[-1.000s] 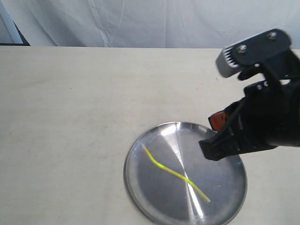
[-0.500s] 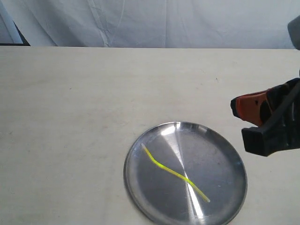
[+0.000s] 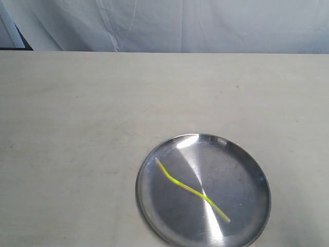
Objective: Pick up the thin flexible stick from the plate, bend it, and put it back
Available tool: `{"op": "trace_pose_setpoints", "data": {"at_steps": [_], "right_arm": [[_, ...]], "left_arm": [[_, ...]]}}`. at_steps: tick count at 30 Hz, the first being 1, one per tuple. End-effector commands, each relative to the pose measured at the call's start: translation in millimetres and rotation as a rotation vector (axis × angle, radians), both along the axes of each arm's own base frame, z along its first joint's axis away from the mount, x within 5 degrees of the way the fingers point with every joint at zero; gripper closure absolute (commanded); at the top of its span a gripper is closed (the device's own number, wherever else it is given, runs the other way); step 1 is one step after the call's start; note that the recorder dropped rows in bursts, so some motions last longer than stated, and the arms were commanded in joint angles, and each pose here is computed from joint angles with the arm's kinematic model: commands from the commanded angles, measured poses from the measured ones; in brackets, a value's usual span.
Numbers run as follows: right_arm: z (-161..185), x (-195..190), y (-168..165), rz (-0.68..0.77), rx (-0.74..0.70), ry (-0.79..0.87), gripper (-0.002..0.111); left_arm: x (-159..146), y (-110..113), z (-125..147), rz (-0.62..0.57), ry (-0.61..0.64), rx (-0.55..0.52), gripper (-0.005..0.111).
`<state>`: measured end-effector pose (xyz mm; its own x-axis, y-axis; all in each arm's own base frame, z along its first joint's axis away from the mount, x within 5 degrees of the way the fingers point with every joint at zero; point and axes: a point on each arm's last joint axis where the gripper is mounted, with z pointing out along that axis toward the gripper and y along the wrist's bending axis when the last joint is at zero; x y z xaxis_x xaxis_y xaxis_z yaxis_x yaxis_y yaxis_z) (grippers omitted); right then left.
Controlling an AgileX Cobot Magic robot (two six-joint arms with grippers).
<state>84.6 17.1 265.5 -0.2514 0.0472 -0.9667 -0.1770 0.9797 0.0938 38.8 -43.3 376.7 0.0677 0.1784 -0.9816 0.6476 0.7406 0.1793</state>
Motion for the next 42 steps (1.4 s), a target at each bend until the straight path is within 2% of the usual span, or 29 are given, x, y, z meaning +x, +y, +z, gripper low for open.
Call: {"op": "trace_pose_setpoints", "data": {"at_steps": [1,4,6,10,32,36,42], "right_arm": [[-33,-16,-12,-0.092,-0.071,-0.198,0.108],[-56,-24,-16,-0.16,-0.073,-0.23,0.108],[-59,-28,-18,-0.191,-0.065,-0.263,0.108],[-70,-29,-24,-0.259,-0.077,-0.134,0.108],[-74,-29,-26,-0.274,-0.078,-0.097,0.108],[-74,-29,-26,-0.274,-0.078,-0.097,0.108],[-74,-29,-26,-0.274,-0.078,-0.097,0.108]], "left_arm": [[-1,0,0,-0.002,-0.001,-0.011,0.099],[-1,0,0,-0.002,-0.001,-0.011,0.099],[-1,0,0,-0.002,-0.001,-0.011,0.099],[-1,0,0,-0.002,-0.001,-0.011,0.099],[-1,0,0,-0.003,-0.001,-0.014,0.099],[1,4,-2,0.035,-0.043,0.063,0.099],[5,4,-1,0.098,-0.043,-0.049,0.099]]}}
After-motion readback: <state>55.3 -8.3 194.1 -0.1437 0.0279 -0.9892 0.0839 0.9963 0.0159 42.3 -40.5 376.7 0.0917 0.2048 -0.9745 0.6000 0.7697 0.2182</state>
